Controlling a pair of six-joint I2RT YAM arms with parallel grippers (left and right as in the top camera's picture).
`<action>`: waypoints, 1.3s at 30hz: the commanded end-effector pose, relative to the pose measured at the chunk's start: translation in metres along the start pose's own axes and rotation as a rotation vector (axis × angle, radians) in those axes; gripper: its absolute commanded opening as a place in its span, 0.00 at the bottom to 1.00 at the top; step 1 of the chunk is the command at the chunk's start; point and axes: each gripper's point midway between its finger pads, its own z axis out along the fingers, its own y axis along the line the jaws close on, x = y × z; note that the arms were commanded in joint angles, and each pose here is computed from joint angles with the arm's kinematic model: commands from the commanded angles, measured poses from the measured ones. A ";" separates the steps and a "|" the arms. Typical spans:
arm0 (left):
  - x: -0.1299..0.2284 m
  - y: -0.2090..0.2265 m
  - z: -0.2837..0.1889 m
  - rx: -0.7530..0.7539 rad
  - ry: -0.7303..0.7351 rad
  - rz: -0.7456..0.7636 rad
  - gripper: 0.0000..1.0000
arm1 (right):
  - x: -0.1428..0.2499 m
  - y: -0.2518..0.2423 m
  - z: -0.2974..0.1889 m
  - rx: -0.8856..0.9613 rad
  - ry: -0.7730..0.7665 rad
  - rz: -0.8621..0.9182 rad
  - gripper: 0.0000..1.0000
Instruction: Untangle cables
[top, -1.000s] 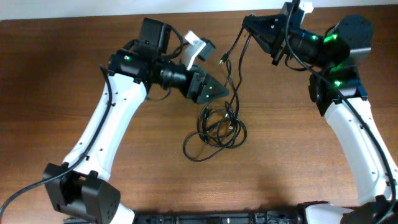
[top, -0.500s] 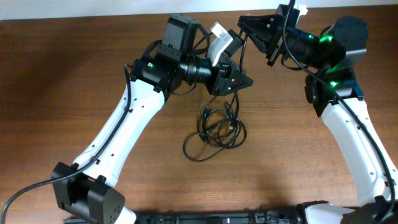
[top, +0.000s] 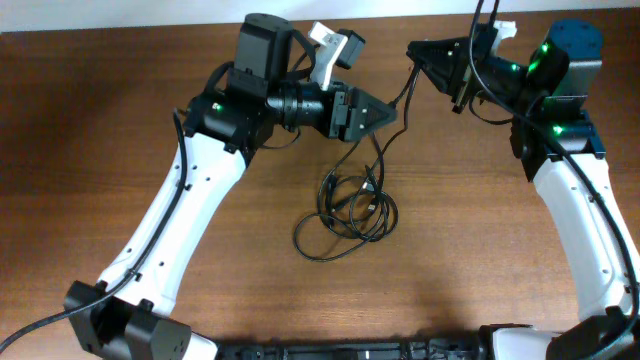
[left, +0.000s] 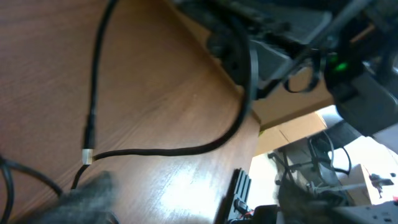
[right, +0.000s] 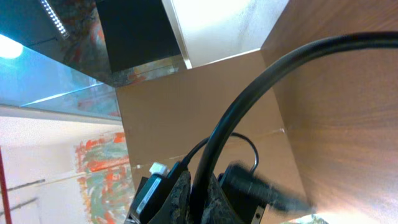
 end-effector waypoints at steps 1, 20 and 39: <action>0.001 -0.010 0.005 -0.020 0.000 0.026 0.99 | 0.008 0.001 0.001 0.002 0.035 0.025 0.04; 0.010 -0.043 0.024 0.069 0.032 0.122 0.00 | 0.025 -0.002 0.019 0.011 0.066 -0.033 0.04; -0.112 -0.146 -0.160 0.235 -0.564 -0.150 0.00 | 0.049 -0.039 -0.022 -0.095 0.333 -1.098 0.76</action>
